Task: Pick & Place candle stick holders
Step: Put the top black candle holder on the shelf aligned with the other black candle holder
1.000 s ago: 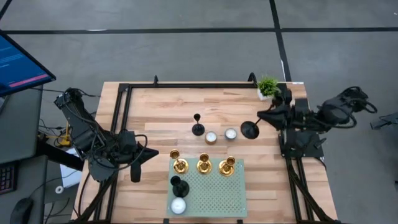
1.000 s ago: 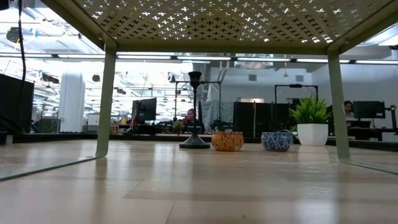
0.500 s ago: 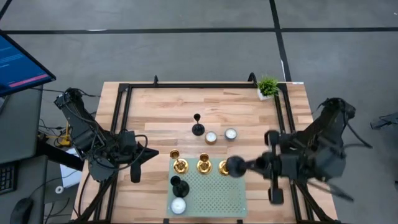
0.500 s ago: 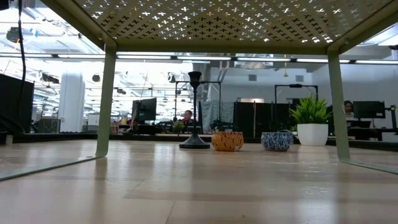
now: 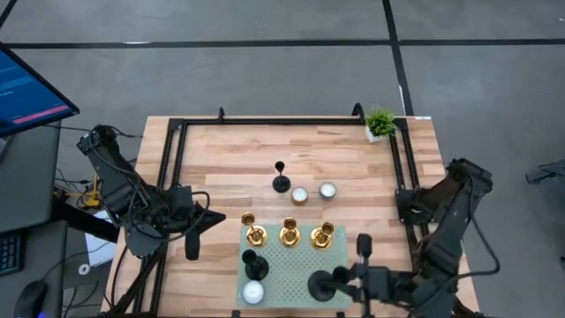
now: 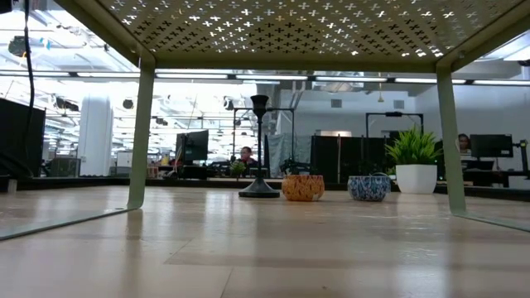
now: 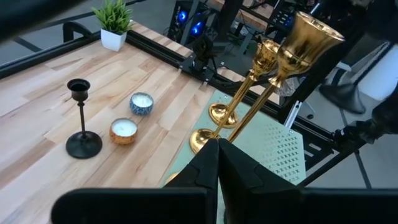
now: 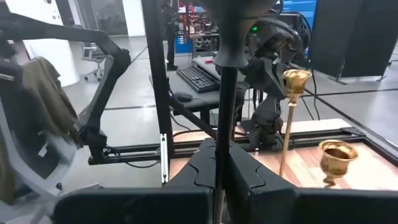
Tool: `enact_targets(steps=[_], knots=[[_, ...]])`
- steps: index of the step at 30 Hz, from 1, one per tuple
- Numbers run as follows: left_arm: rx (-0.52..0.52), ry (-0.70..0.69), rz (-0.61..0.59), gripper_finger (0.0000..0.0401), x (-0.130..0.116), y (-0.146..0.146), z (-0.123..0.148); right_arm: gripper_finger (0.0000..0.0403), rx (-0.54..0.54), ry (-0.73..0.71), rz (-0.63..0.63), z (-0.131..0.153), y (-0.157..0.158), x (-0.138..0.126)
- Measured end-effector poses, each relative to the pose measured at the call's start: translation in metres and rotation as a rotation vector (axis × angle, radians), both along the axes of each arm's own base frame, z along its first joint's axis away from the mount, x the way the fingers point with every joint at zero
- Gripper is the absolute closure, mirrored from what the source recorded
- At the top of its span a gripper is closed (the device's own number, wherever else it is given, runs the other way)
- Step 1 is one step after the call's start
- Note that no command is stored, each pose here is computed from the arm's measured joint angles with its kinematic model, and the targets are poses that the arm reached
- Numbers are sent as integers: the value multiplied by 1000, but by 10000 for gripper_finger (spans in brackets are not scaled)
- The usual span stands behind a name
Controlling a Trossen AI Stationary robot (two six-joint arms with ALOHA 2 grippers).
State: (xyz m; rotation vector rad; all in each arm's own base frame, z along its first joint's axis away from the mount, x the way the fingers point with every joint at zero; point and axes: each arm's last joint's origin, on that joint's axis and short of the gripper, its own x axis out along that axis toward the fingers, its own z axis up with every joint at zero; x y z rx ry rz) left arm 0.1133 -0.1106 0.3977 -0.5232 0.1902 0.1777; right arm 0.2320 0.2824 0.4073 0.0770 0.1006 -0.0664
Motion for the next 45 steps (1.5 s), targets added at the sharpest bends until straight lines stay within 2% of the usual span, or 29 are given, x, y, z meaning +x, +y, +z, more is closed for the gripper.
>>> enact_targets(steps=[8,12,21,26,45], knots=[[-10,-8,0,392,0,0,1,403,-19,17,-16,-19,7,16],[-14,-10,0,392,0,-1,1,403,19,29,-46,-28,3,24],[-40,-26,1,392,1,-1,3,403,48,37,-97,-73,20,62],[-49,-33,1,392,1,-2,4,403,40,56,-151,-91,18,77],[-42,-41,-3,392,2,-2,5,403,-9,146,-207,-106,0,90]])
